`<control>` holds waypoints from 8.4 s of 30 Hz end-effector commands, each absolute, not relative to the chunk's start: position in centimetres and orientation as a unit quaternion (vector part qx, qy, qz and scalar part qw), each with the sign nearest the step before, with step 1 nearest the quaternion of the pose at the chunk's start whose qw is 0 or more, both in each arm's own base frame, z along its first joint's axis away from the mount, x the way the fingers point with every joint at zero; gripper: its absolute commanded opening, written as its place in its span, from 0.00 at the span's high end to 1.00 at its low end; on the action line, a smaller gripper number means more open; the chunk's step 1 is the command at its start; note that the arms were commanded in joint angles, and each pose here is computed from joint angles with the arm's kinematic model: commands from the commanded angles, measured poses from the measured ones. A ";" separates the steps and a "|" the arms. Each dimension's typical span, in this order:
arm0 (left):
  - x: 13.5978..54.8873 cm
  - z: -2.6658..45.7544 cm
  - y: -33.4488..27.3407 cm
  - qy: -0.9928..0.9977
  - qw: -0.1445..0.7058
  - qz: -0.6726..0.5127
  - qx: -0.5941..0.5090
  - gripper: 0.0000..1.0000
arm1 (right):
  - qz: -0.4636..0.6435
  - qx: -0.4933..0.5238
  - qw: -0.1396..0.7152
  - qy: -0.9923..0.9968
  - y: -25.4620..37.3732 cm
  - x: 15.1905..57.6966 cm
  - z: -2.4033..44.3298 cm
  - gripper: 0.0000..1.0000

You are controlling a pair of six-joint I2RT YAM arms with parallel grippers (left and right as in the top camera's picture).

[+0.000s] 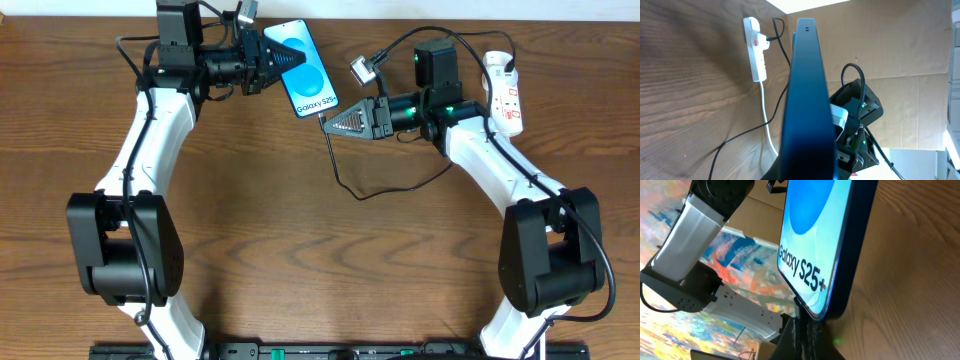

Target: Plug charger to phone and switch on socket

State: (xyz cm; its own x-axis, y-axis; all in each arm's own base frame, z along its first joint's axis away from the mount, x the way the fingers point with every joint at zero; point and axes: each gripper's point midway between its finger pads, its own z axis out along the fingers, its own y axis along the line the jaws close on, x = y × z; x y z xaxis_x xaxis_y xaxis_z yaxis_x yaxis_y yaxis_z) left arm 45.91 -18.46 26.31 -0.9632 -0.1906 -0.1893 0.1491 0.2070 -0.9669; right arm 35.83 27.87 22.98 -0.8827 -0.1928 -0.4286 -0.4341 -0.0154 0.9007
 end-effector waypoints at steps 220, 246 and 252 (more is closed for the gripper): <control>41.8 3.7 -9.4 0.980 0.053 -0.190 0.017 0.65 | 0.263 -0.055 0.294 0.917 10.5 30.1 27.8 0.44; 42.5 4.1 -7.3 0.989 0.069 -0.130 0.011 0.64 | 0.245 -0.051 0.294 0.922 9.9 30.2 27.4 0.44; 43.6 9.0 -6.3 0.987 0.122 -0.102 -0.001 0.64 | 0.242 -0.050 0.295 0.923 9.8 30.3 27.4 0.43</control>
